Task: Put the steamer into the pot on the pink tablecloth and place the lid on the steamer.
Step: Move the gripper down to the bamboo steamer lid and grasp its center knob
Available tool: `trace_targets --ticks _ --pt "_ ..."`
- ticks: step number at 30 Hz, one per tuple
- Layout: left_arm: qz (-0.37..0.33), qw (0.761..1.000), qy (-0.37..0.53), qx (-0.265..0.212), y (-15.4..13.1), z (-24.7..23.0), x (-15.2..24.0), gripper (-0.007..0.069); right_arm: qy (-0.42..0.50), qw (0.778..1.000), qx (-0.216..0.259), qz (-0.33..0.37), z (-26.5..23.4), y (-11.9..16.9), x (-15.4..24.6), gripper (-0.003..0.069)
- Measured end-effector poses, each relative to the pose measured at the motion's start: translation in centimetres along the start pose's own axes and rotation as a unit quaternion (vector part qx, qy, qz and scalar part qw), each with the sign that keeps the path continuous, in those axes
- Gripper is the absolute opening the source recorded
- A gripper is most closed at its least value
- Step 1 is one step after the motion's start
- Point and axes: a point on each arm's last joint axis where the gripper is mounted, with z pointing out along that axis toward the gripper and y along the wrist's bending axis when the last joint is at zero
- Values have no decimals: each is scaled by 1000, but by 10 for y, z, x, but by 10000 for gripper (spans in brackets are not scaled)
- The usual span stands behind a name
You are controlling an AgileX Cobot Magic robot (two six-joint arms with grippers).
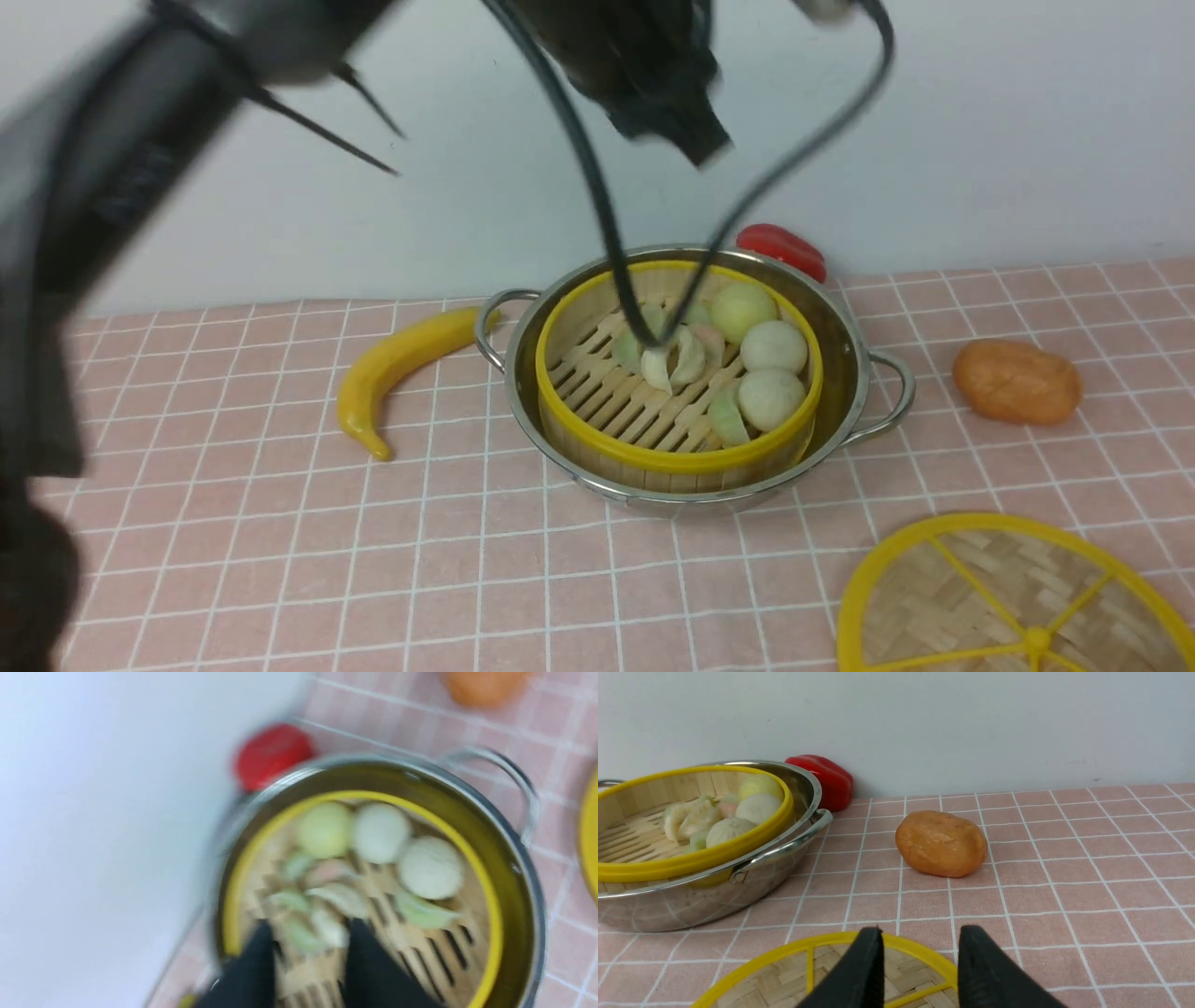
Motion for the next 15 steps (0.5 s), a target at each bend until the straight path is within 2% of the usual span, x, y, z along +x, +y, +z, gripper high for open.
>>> trace_targets --ticks 1,3,8,11,15 --pt "-19 1000 -14 -16 7 -20 1 19 0 1000 0 0 0 0 0 244" --pt "-55 997 -38 -38 17 -53 4 -15 0 1000 0 0 0 0 0 244" --pt "-103 986 -98 -84 26 -128 12 -23 0 1000 0 0 0 0 0 244" --pt "-107 982 -115 -101 25 -153 16 -23 0 1000 0 0 0 0 0 244" --pt "-106 981 -121 -106 24 -162 17 -22 0 1000 0 0 0 0 0 244"
